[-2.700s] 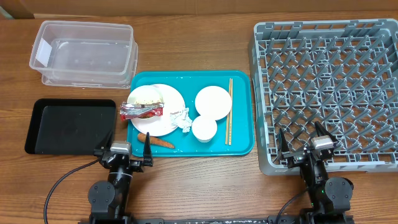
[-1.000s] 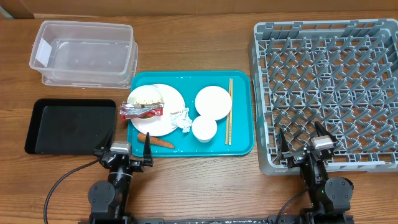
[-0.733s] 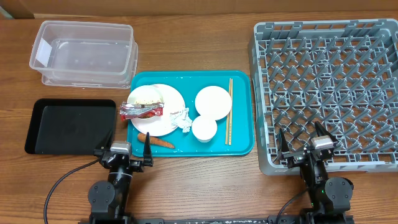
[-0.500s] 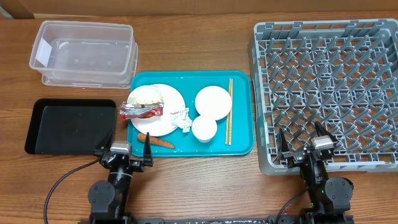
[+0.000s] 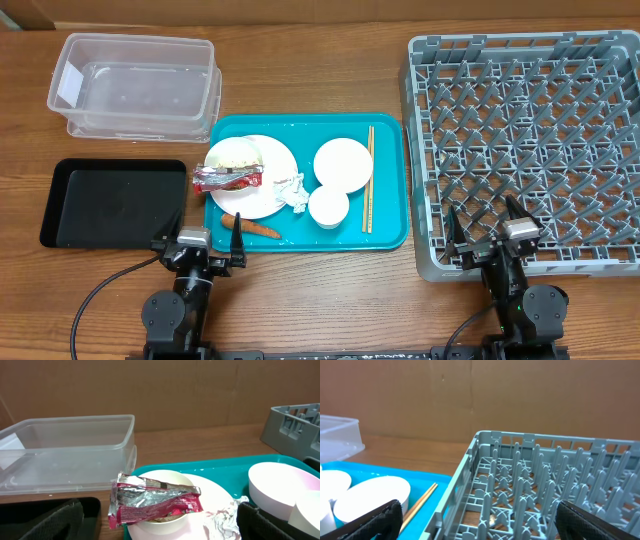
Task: Sort waste into correct bins and load items into the dishwasher
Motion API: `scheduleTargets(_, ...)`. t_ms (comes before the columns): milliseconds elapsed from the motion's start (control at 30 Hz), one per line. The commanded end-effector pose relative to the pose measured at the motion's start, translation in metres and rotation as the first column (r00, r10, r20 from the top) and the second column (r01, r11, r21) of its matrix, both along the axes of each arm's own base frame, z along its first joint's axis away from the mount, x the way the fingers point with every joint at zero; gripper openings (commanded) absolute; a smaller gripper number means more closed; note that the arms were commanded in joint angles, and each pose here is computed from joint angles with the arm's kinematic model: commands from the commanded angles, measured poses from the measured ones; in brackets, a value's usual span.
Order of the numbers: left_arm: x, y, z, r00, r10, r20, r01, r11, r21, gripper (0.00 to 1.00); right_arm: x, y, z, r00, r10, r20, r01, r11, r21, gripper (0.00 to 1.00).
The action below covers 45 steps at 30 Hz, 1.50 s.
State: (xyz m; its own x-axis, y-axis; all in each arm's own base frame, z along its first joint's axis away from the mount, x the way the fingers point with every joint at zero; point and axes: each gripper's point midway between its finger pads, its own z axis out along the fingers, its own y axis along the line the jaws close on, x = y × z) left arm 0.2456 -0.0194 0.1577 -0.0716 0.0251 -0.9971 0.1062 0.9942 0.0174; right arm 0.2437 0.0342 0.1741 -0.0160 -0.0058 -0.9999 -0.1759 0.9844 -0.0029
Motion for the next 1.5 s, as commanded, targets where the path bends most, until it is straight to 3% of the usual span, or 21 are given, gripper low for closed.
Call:
scheduleTargets(0,-0.002,-0.002,0.007,1.0,-0.011,-0.001,0.011,0.999,-0.032,1.0,0.0,-0.001,0.0,1.0,-0.005,-0.006,0.005,0.998,0.069,1.0)
scheduleTargets(433,-0.022,0.0,0.037,0.992,0.001,-0.127,-0.005,1.0,-0.03,1.0,-0.014,-0.002,0.038,0.999,-0.006,-0.04,0.01,0.994,0.11,1.0)
scheduleTargets(700,-0.011,-0.001,0.057,0.962,-0.003,-0.273,-0.005,1.0,-0.029,1.0,-0.014,-0.003,0.058,0.99,-0.017,-0.138,0.031,0.994,0.101,1.0)
scheduleTargets(900,0.002,-0.002,0.07,0.873,-0.009,-0.488,-0.005,1.0,-0.027,1.0,0.0,-0.002,0.068,0.952,-0.019,-0.305,0.047,0.995,0.085,1.0)
scheduleTargets(1000,0.001,-0.002,0.072,0.794,-0.01,-0.608,-0.007,1.0,-0.025,1.0,0.008,-0.002,0.07,0.914,-0.02,-0.405,0.055,0.996,0.074,1.0)
scheduleTargets(1033,-0.004,-0.002,0.075,0.733,-0.011,-0.68,-0.008,1.0,-0.025,1.0,0.01,-0.002,0.07,0.879,-0.022,-0.477,0.06,0.996,0.065,1.0)
scheduleTargets(1133,-0.013,-0.002,0.082,0.648,-0.01,-0.761,-0.011,1.0,-0.023,1.0,0.011,-0.001,0.066,0.808,-0.022,-0.588,0.065,0.997,0.052,1.0)
scheduleTargets(1333,-0.031,-0.008,0.088,0.543,-0.041,-0.839,0.002,0.999,-0.048,1.0,0.01,0.002,0.053,0.674,-0.013,-0.738,0.062,0.997,0.039,1.0)
scheduleTargets(1467,-0.037,-0.018,0.087,0.521,-0.104,-0.847,0.03,0.994,-0.104,1.0,0.007,0.01,0.041,0.621,0.035,-0.783,0.033,0.997,0.07,1.0)
